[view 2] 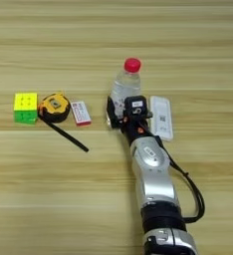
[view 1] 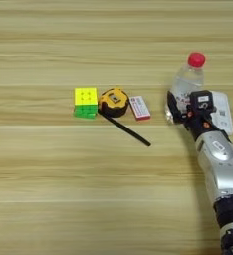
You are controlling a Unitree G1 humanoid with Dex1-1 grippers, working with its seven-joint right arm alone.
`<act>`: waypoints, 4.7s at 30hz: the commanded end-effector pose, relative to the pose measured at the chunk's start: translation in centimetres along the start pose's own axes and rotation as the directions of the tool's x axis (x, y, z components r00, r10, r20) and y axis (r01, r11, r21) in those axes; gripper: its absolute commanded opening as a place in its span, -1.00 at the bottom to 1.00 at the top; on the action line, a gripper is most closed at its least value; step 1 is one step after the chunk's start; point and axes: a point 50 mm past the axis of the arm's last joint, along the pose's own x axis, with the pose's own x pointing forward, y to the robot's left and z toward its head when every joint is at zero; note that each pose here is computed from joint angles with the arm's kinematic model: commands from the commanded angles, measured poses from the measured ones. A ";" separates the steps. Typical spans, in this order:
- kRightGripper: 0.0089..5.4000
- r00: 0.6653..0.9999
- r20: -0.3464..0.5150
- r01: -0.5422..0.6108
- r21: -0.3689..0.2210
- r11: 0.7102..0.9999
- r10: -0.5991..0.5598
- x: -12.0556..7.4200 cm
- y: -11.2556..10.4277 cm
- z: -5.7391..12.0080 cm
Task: Move the objects on the table
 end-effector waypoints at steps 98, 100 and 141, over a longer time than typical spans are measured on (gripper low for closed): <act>1.00 0.937 -0.094 0.338 -0.005 0.941 -0.337 -4.3 -6.4 -0.7; 1.00 0.935 -0.102 0.341 -0.003 0.940 -0.340 -4.1 -6.8 -0.9; 0.26 0.961 -0.147 0.241 0.035 0.970 -0.233 -1.9 -7.1 -1.8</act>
